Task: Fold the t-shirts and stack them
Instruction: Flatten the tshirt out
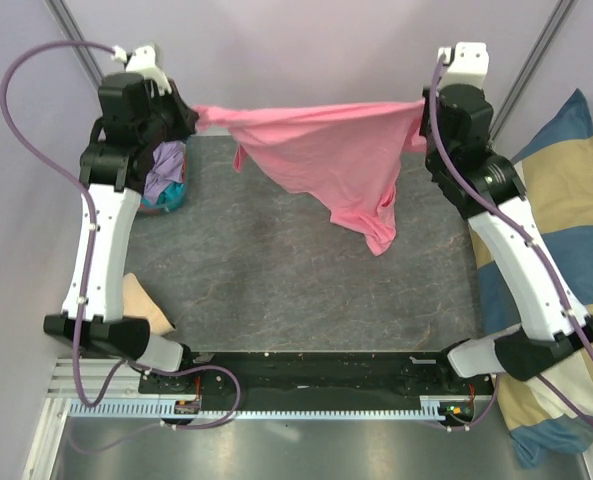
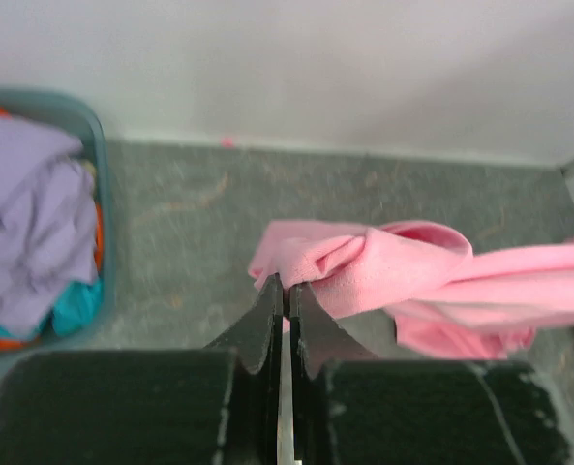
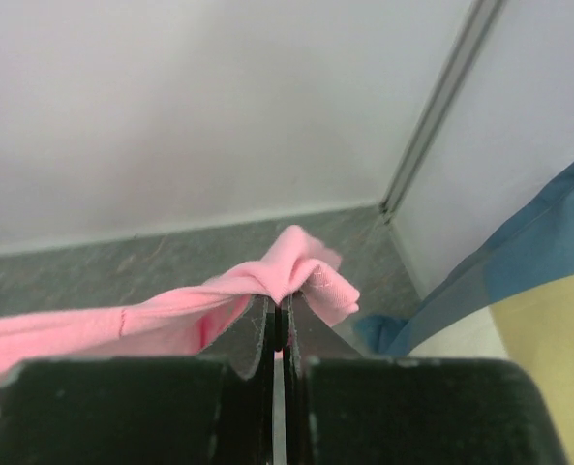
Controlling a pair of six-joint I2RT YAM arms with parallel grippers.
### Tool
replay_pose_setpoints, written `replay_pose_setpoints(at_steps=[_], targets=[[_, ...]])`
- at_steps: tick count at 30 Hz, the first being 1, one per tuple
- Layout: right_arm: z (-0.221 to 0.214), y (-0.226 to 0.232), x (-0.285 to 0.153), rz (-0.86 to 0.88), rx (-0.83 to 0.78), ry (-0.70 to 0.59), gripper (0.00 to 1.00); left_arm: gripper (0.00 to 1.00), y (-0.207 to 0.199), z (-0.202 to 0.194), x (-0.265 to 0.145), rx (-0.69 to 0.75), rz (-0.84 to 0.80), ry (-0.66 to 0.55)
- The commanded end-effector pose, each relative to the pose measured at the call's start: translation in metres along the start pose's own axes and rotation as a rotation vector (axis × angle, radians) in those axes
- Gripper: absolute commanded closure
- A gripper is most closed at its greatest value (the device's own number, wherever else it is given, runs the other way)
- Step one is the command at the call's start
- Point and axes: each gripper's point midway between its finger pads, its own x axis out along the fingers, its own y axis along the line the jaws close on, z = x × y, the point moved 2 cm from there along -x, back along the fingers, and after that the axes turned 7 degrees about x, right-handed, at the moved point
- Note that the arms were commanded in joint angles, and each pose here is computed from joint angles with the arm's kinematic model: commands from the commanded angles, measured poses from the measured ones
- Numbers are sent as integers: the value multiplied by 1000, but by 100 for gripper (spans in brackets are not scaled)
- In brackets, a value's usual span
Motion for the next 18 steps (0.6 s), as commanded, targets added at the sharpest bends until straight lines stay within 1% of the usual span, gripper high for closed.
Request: replay_pose_setpoints(at_steps=[1, 3, 4, 5, 6, 7, 8, 9, 10, 12, 13, 16, 17, 18], targets=[[-29, 6, -38, 203, 82, 135, 100, 98, -5, -24, -42, -51, -48, 3], [-38, 2, -61, 276, 100, 192, 100, 98, -7, -39, -67, -60, -67, -1], [-43, 3, -77, 346, 114, 227, 100, 98, -8, -44, -76, -63, -72, -2], [-44, 2, -85, 370, 125, 241, 100, 98, -12, -50, -97, -67, -96, -13], [-37, 1, -94, 398, 144, 238, 100, 98, -13, -53, -106, -70, -107, -17], [-35, -1, -110, 445, 160, 267, 100, 98, -14, -54, -117, -74, -109, -26], [-31, -3, -119, 473, 166, 274, 100, 98, -16, -60, -128, -80, -118, -4], [-26, -4, -128, 505, 177, 278, 100, 98, -18, -56, -147, -79, -129, -34], [-20, -8, -142, 535, 186, 288, 100, 98, -20, -58, -156, -79, -135, -32], [-15, -13, -155, 560, 201, 296, 100, 98, -22, -60, -179, -74, -129, -49], [-14, -19, -164, 566, 207, 296, 100, 98, -23, -64, -182, -82, -128, -47], [-25, -26, -170, 551, 221, 312, 100, 98, -20, -78, -184, -112, -112, -33], [-30, -30, -166, 516, 222, 311, 100, 98, -16, -90, -175, -115, -93, -7], [-51, -29, -157, 474, 216, 351, 100, 98, -15, -93, -171, -117, -90, 0]])
